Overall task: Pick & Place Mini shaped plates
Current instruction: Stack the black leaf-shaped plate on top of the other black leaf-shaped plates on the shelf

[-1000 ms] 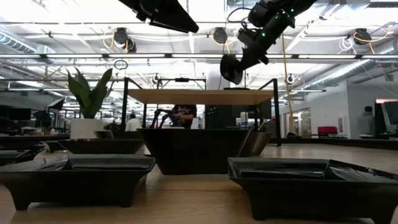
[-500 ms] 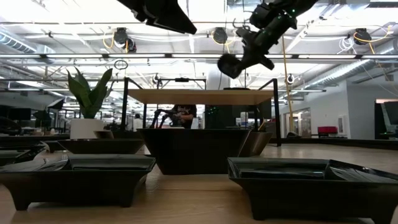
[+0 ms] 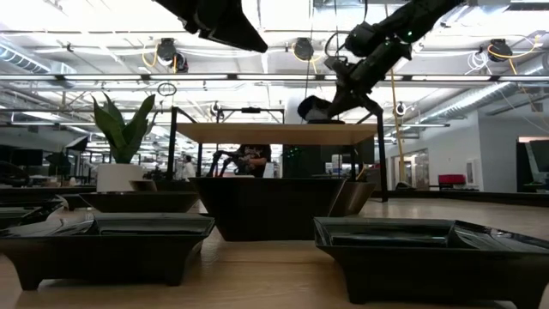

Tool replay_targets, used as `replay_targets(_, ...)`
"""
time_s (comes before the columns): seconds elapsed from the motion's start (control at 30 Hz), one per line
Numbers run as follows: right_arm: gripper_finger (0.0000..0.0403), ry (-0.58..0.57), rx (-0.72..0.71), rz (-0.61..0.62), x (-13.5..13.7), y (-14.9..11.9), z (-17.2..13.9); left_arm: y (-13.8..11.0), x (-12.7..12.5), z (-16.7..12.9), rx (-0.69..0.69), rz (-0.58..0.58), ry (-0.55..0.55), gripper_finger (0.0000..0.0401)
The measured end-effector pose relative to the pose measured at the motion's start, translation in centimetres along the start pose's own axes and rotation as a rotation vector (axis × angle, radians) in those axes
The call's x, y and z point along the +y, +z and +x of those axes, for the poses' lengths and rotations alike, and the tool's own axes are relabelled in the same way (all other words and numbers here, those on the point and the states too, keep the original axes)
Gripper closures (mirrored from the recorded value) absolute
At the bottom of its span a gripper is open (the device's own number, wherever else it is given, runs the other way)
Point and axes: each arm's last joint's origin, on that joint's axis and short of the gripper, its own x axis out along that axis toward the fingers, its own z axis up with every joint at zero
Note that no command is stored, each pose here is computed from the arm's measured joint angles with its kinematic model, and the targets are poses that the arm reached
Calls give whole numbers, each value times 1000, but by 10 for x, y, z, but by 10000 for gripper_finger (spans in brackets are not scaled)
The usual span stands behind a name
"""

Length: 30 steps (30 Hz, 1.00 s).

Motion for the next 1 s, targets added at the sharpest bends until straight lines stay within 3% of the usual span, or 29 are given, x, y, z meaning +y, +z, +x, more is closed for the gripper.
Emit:
replay_targets(0.2, 383, -63, -47, -14, -3, -16, -14, -2, 0, 0, 15, 45, -1, 132)
replay_targets(0.43, 356, 4, -156, -58, -5, -44, -33, -2, 3, 3, 21, 45, 8, 132)
replay_targets(0.67, 313, 81, -326, -317, 0, -59, -47, -5, 7, 7, 42, 44, 17, 132)
replay_targets(0.83, 304, 27, -284, -463, -3, -72, -36, -5, 8, 8, 46, 44, 20, 132)
replay_targets(1.0, 308, 45, -227, -657, 6, -85, -27, -5, 8, 8, 46, 31, 19, 132)
